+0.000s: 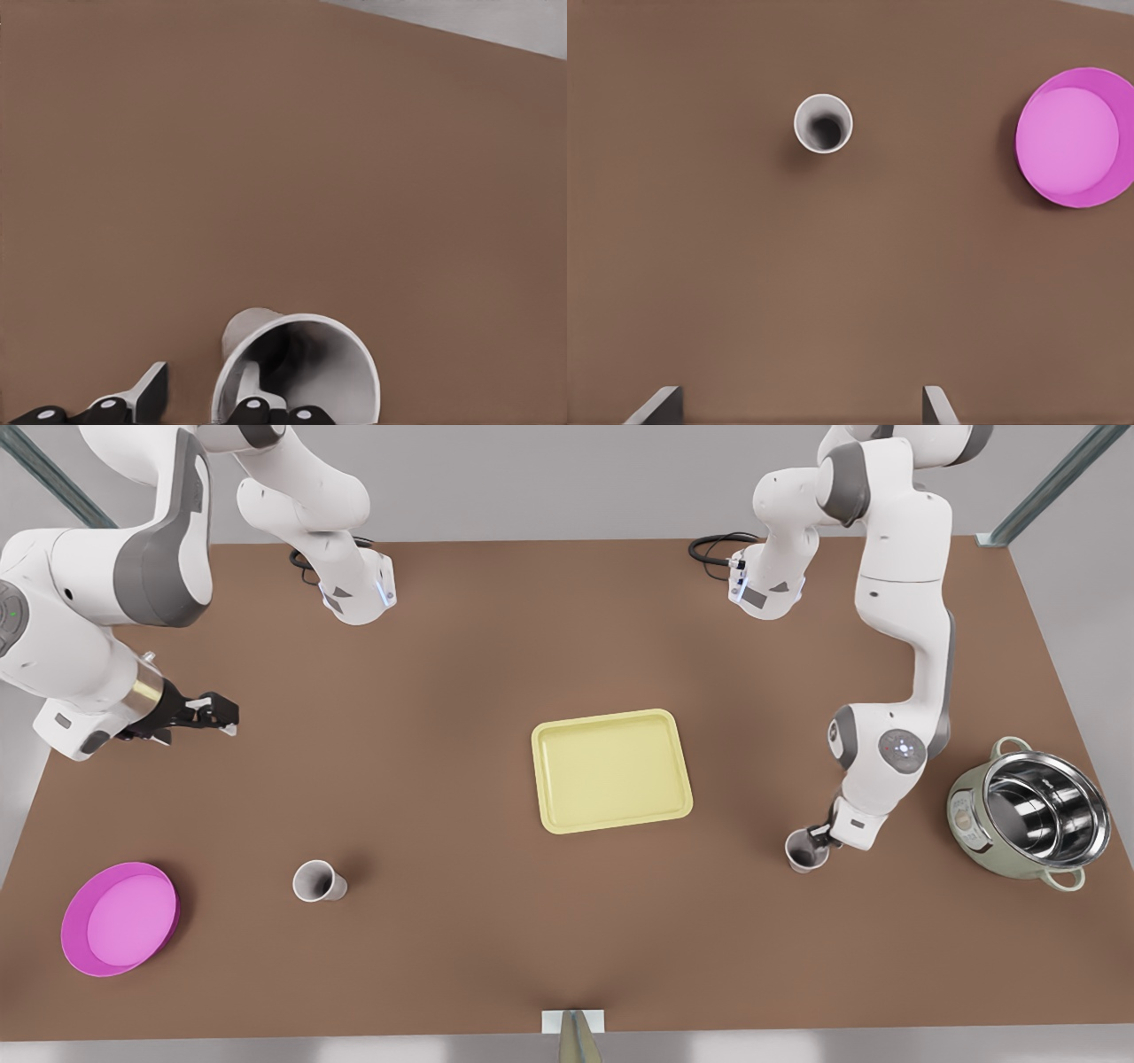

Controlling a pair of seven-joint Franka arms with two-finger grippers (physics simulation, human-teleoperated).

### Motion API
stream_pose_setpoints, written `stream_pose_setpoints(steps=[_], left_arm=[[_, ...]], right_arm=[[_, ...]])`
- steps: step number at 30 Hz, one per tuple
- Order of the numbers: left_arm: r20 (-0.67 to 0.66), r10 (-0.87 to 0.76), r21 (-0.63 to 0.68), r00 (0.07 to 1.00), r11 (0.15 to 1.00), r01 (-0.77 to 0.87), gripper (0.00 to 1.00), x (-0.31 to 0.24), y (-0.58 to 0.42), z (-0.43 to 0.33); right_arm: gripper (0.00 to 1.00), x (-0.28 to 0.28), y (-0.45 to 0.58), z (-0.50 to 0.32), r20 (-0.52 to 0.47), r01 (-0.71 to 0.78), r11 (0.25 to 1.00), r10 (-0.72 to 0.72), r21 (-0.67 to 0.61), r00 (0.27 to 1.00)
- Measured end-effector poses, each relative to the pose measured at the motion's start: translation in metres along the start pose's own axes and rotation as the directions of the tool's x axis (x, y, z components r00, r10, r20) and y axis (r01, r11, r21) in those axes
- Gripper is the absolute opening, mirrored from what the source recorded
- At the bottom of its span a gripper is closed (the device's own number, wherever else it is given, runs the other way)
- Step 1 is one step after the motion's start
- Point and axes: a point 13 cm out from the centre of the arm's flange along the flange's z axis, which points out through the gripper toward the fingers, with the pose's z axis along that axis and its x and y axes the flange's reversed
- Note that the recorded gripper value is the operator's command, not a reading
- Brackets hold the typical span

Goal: Use the left arm to pick up the white IKEA cup from the tray and place it on the middle-left position; use the right arm to pick up the white IKEA cup from the tray and place it on the middle-right position

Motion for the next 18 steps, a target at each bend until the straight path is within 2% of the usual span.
stream_pose_setpoints(steps=[4, 6, 8, 10, 11, 12, 18], left_arm=[[0.014, 0.046, 0.009, 0.999, 0.999, -0.047, 1.00, -0.005, 0.003, -0.003], [0.038, 0.066, 0.034, 0.997, 0.997, -0.068, 1.00, -0.018, -0.010, -0.031], [0.097, 0.080, 0.072, 0.992, 0.994, -0.087, 1.00, -0.059, -0.027, -0.118], [0.151, 0.096, 0.107, 0.984, 0.988, -0.113, 1.00, -0.110, -0.043, -0.256], [0.136, 0.107, 0.119, 0.985, 0.985, -0.124, 1.00, -0.098, -0.037, -0.314], [0.095, 0.122, 0.115, 0.988, 0.984, -0.133, 1.00, -0.078, -0.028, -0.340], [-0.158, 0.197, 0.084, 0.968, 0.979, -0.185, 1.00, -0.009, -0.025, -0.350]], right_arm=[[1.00, -0.001, 0.002, 0.002, -0.003, -0.008, 1.000, 0.008, -0.003, 1.000], [1.00, -0.002, 0.003, 0.003, -0.004, -0.011, 1.000, 0.011, -0.003, 1.000], [1.00, -0.002, 0.003, 0.003, -0.004, -0.014, 1.000, 0.014, -0.003, 1.000], [1.00, -0.002, 0.003, 0.003, -0.005, -0.018, 1.000, 0.018, -0.004, 1.000], [1.00, -0.002, 0.003, 0.003, -0.005, -0.021, 1.000, 0.021, -0.004, 1.000], [1.00, -0.002, 0.003, 0.003, -0.004, -0.023, 1.000, 0.023, -0.004, 1.000], [1.00, -0.002, 0.003, 0.003, -0.004, -0.030, 1.000, 0.030, -0.003, 1.000]])
